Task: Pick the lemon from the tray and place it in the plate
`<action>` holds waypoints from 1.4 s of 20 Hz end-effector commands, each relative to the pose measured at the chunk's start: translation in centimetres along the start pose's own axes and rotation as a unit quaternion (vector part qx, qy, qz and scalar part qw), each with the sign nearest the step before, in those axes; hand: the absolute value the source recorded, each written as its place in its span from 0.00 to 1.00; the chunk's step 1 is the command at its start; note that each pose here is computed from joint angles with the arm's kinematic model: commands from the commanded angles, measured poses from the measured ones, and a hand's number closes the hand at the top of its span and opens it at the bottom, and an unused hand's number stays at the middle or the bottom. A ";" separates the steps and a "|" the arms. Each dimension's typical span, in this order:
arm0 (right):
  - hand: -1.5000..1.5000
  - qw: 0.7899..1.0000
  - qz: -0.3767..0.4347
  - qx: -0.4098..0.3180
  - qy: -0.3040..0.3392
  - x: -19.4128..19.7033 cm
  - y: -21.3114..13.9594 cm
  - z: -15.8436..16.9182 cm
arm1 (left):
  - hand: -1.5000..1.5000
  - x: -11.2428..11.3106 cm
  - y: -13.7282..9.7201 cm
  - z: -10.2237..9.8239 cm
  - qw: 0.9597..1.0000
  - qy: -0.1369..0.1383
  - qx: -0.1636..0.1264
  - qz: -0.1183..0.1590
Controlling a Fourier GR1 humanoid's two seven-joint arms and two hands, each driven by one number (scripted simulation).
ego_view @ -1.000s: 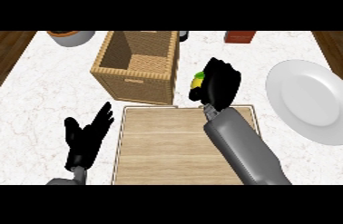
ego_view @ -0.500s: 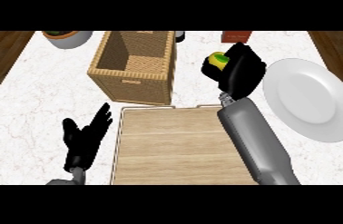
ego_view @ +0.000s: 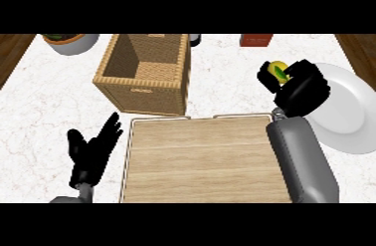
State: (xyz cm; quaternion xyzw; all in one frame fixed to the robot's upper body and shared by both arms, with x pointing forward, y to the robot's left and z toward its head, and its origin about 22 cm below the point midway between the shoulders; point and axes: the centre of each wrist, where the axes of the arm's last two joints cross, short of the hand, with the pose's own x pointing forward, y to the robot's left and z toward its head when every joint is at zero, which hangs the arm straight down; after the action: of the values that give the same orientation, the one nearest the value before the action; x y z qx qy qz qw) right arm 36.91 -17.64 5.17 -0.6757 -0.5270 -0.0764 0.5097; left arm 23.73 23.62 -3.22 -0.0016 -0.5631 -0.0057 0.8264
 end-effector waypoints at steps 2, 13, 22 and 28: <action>1.00 0.993 -0.019 -0.091 0.074 -6.3 0.0 -4.3 | 0.50 0.1 0.9 -0.9 1.000 0.003 0.013 0.006; 1.00 0.989 0.008 -0.121 0.089 -14.7 -0.9 -12.2 | 0.50 1.5 1.4 0.1 1.000 0.001 0.005 0.003; 0.00 0.974 0.086 0.054 0.204 -18.3 -1.3 -15.3 | 0.50 1.2 0.5 -0.1 1.000 -0.002 -0.010 -0.004; 0.00 0.982 -0.003 0.076 0.173 -19.1 -1.2 -15.1 | 0.50 -0.6 -0.6 -0.4 1.000 -0.005 -0.011 0.002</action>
State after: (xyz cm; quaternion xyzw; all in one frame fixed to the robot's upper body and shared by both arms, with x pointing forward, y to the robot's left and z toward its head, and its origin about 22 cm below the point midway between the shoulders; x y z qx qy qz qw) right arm 34.39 -40.77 0.53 -0.6443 -0.3966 -0.1495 0.6365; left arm 24.30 23.49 -3.00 -0.0085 -0.5658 -0.0126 0.8244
